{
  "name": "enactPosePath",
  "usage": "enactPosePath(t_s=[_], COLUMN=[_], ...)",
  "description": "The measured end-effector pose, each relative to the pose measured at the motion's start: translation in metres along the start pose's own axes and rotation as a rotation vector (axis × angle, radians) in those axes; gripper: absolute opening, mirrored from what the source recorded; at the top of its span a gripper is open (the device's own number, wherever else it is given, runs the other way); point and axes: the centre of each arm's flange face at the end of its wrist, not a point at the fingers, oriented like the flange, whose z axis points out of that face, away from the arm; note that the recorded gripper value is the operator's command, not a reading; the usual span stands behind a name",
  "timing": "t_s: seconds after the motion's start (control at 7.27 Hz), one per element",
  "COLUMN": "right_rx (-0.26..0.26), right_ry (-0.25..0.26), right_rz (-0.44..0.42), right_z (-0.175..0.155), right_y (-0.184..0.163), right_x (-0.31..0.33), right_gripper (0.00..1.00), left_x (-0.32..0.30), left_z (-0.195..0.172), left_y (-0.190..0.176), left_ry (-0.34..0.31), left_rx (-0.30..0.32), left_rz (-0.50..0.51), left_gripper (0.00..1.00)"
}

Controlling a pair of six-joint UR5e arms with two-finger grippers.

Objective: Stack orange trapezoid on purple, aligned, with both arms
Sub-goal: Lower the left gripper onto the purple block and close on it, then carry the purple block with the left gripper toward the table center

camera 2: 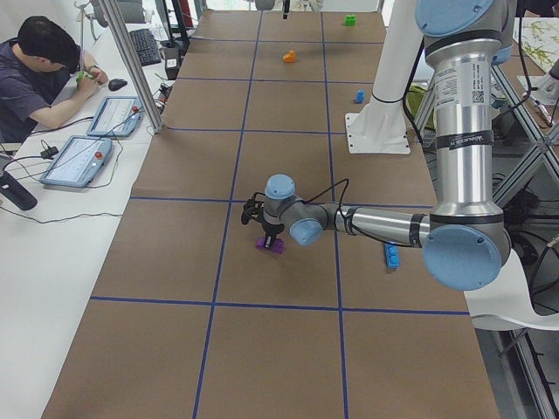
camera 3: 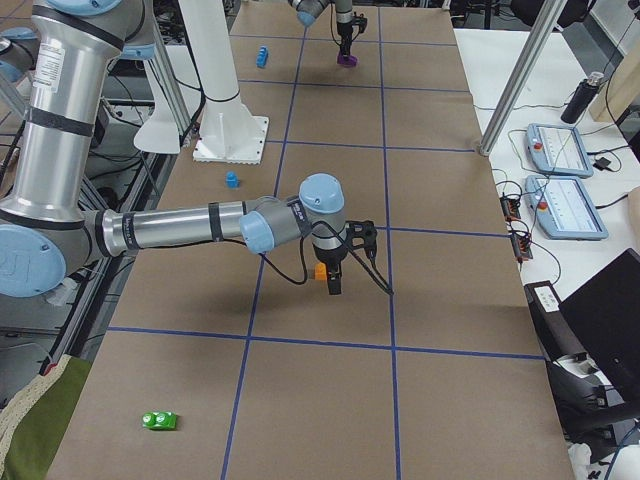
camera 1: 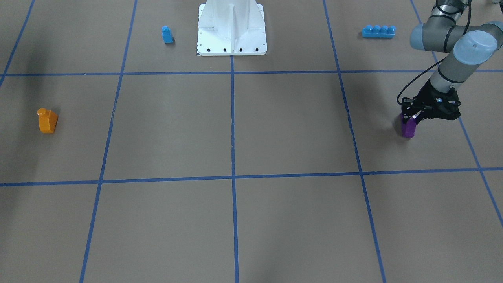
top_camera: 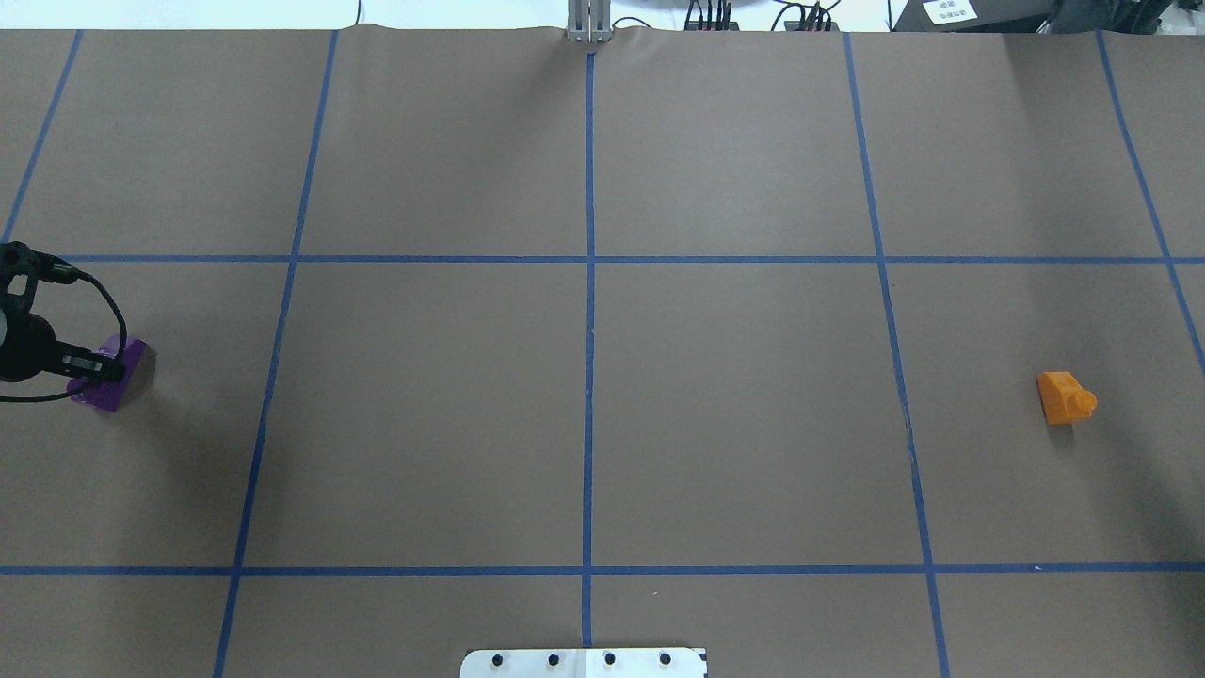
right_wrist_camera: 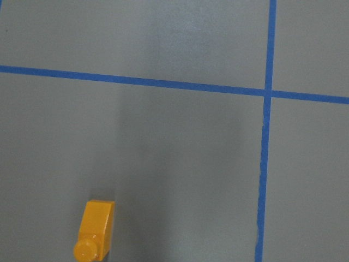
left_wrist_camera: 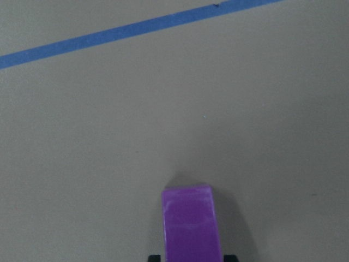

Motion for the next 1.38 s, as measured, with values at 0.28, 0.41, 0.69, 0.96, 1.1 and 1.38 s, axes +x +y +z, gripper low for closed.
enactPosePath(t_s=[0.28, 0.41, 0.69, 0.96, 1.1, 1.38], right_rx=[0.0, -0.001, -0.002, -0.003, -0.004, -0.005], right_ry=[0.0, 0.0, -0.001, -0.002, -0.002, -0.001], right_rz=[-0.001, -0.001, -0.002, -0.002, -0.002, -0.001], right_z=[0.0, 0.0, 0.001, 0.001, 0.001, 0.002], right_y=[0.0, 0.0, 0.0, 0.0, 0.0, 0.0], right_x=[0.0, 0.0, -0.001, -0.001, -0.001, -0.001], right_gripper=[1.0, 1.0, 1.0, 1.0, 1.0, 1.0], left_x=[0.02, 0.046, 0.121, 0.246, 0.318, 0.445], left_z=[-0.018, -0.039, -0.08, -0.081, -0.079, -0.067], left_y=[-0.008, -0.022, -0.06, -0.081, -0.086, -0.1], left_ry=[0.019, 0.015, 0.02, 0.057, 0.052, 0.036], left_rx=[0.01, 0.0, -0.012, -0.051, -0.064, -0.072], left_rz=[-0.003, -0.015, -0.078, -0.138, -0.157, -0.178], left_gripper=[0.0, 0.0, 0.0, 0.0, 0.0, 0.0])
